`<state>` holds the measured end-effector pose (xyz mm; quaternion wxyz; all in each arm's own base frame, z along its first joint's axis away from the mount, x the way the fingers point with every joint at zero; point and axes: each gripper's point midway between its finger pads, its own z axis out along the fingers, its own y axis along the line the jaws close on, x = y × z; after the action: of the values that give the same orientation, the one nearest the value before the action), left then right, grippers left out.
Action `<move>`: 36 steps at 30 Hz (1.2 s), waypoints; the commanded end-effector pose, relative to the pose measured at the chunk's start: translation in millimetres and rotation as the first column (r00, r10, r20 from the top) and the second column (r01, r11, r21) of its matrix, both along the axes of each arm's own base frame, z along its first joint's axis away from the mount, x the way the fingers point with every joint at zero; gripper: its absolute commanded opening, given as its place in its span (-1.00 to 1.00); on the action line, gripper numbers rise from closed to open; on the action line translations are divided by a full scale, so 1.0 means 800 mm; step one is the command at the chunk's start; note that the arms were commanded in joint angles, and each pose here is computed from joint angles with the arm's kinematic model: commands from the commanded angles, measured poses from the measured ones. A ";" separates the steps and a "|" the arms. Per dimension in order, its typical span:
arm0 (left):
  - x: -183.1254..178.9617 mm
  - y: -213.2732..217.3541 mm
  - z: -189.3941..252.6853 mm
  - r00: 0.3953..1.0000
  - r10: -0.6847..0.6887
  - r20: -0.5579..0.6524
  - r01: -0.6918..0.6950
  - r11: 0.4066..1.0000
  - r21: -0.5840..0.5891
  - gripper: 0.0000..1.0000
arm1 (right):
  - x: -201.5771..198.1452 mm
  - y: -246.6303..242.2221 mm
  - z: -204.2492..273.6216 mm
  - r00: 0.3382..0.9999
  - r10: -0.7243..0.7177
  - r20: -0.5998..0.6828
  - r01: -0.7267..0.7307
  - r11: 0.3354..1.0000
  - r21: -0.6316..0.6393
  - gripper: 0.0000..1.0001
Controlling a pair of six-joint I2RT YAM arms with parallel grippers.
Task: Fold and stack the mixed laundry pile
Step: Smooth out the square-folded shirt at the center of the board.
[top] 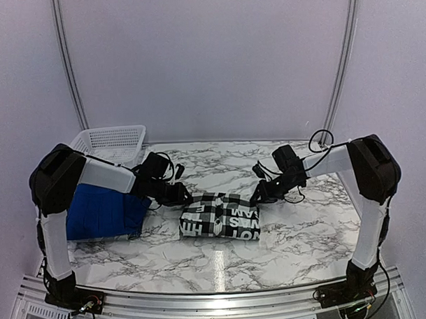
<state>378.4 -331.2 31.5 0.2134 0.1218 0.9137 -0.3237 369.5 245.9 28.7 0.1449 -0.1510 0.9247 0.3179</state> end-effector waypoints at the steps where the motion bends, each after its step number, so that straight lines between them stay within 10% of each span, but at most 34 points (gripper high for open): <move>1: 0.006 0.046 0.032 0.995 0.080 0.065 -0.087 0.990 0.112 0.20 | 0.040 -0.025 0.052 0.991 -0.063 0.120 0.071 0.995 -0.063 -0.23; 3: 0.014 0.056 0.077 0.983 0.102 0.152 -0.120 0.987 0.111 0.90 | 0.049 -0.023 0.102 0.979 -0.070 0.189 0.078 0.996 -0.035 0.06; 9: 0.010 0.072 0.233 0.907 0.068 0.415 -0.103 0.993 0.060 0.98 | 0.042 -0.038 0.247 0.903 -0.112 0.415 0.113 0.993 0.022 0.97; 16: -0.006 0.095 0.326 0.836 0.218 0.504 -0.182 0.976 -0.122 0.98 | 0.027 -0.061 0.361 0.768 -0.296 0.569 0.207 0.954 0.216 0.97; 23: -0.083 0.002 0.275 0.944 -0.056 0.325 0.112 0.981 -0.156 0.98 | -0.055 0.036 0.309 0.962 -0.064 0.264 -0.058 0.901 0.429 0.97; 36: -0.169 -0.105 0.165 0.953 -0.296 -0.071 0.238 0.870 -0.433 0.98 | -0.160 0.134 0.185 0.982 0.151 -0.117 -0.052 0.799 0.599 0.97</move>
<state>252.9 -393.0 155.4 0.1662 0.1770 0.8397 -0.4857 246.0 336.3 175.7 0.1168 -0.1270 0.8061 0.5661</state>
